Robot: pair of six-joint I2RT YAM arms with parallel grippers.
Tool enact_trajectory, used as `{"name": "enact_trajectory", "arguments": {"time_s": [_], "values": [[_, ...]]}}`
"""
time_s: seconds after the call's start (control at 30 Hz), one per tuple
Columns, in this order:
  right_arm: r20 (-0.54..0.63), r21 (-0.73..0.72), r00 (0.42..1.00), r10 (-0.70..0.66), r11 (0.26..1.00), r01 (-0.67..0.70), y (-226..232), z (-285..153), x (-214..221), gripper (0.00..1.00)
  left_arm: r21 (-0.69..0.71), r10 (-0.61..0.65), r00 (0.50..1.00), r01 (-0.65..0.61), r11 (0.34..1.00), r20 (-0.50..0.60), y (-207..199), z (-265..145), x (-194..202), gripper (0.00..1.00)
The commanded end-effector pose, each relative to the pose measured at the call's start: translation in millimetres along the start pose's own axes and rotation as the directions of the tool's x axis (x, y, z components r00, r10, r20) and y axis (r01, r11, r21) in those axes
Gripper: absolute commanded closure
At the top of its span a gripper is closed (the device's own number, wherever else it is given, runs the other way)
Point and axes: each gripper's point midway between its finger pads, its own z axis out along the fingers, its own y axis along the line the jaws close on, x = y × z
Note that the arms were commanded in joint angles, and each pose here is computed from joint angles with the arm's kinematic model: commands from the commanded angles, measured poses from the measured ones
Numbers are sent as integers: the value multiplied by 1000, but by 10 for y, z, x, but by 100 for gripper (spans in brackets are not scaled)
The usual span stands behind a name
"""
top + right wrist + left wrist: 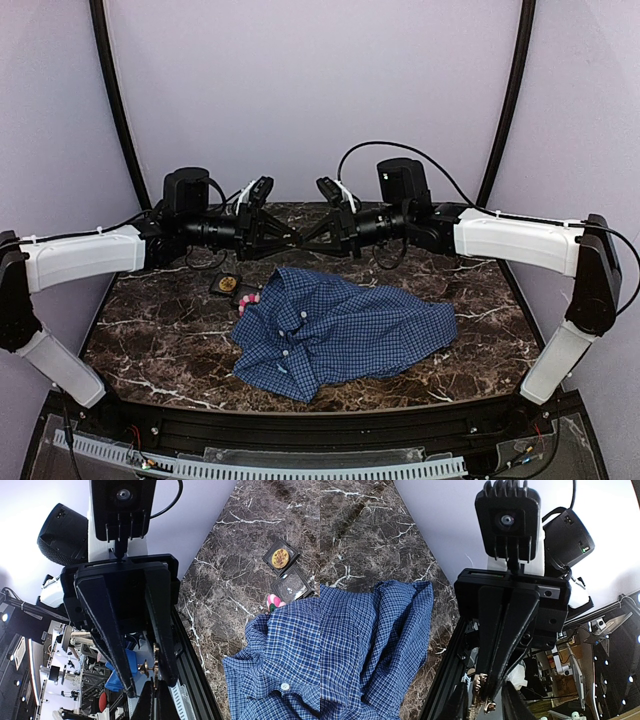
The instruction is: Remove the brooch from the garment
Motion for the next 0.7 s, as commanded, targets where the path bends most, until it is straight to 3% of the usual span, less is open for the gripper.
{"name": "enact_trajectory", "arguments": {"time_s": [0.0,0.3,0.67], "values": [[3,-22,1000,-25,999,25,41,15,-71,100,36,39,999,-39,999,3,-136,10,-47,81],[4,-35,1000,-25,999,25,50,13,-60,100,55,43,999,-43,998,2,-172,11,-46,99],[12,-35,999,-37,999,37,57,-5,-60,100,63,45,999,-47,997,31,-228,-22,-99,99]]}}
